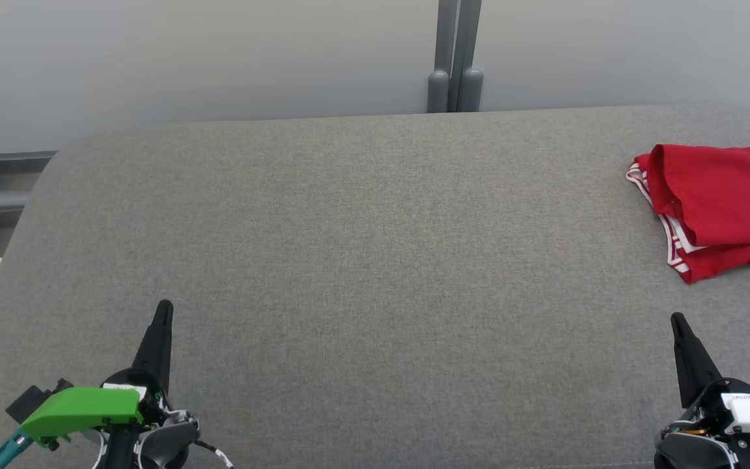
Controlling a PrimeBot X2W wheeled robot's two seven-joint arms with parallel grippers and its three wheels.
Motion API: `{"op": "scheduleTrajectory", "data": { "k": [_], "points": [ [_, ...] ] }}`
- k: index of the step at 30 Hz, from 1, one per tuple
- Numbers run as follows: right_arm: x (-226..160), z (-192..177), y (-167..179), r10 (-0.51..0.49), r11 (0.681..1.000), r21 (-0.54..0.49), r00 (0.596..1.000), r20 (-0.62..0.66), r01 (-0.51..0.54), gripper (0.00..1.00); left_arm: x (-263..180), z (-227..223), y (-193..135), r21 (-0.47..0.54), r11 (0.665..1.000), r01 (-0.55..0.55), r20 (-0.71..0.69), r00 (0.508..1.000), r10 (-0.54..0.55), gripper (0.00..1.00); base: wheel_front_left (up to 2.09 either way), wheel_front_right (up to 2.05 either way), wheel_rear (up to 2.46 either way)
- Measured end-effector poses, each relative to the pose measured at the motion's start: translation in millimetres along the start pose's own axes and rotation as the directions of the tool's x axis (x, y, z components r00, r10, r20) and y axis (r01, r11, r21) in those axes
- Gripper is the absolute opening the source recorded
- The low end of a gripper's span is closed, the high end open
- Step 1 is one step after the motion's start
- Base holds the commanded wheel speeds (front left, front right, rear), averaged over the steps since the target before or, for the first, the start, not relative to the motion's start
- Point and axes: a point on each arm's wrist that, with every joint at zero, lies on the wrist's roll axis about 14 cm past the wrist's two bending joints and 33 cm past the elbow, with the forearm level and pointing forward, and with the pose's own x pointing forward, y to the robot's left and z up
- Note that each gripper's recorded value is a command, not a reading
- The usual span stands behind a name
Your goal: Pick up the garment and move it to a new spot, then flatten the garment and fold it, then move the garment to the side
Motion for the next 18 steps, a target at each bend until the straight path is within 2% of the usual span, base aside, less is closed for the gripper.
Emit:
{"op": "scheduleTrajectory", "data": {
  "k": [18],
  "points": [
    [0.0, 0.0, 0.0, 0.0, 1.0, 0.0, 1.0, 0.0, 0.0, 0.0, 0.0, 0.0, 0.0, 0.0, 1.0, 0.0, 0.0, 1.0, 0.0, 0.0, 0.0, 0.0, 0.0]
  ]
}}
